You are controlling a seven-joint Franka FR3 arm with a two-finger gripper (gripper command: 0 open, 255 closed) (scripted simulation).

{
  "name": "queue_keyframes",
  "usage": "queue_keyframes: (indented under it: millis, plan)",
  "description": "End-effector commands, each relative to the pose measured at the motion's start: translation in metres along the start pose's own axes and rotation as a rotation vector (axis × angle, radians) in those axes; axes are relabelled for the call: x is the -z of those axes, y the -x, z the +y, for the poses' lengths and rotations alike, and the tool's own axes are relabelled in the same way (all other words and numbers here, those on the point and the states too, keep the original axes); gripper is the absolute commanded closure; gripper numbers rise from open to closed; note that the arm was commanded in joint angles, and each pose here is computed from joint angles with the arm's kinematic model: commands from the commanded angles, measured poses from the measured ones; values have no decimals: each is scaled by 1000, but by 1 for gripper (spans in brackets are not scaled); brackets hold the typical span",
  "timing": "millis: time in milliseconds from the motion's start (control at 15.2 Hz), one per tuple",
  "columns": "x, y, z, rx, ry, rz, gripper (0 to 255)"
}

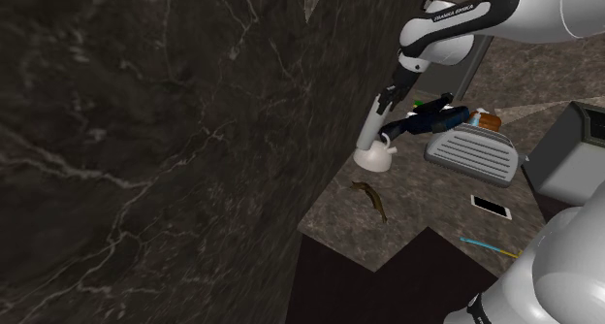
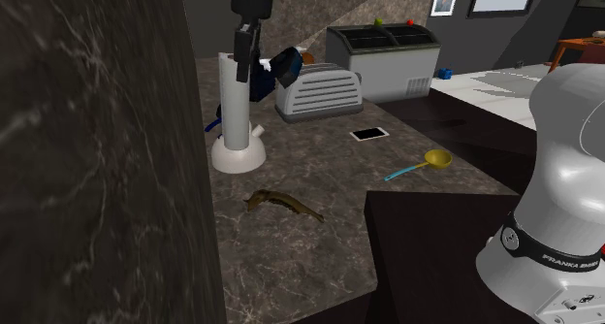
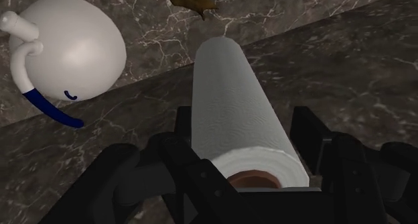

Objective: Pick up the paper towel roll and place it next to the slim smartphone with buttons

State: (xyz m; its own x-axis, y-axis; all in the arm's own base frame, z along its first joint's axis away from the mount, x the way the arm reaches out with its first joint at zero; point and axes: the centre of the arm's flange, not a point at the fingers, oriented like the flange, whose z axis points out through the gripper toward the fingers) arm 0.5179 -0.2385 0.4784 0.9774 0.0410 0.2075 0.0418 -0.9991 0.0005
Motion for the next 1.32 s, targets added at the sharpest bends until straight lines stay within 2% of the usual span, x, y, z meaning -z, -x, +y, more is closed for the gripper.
queue_keyframes:
  millis: [0, 726, 1254]
  plan:
    - [11, -1, 0, 0, 0, 0, 255]
    - [67, -13, 0, 0, 0, 0, 255]
    - [78, 40, 90, 0, 0, 0, 255]
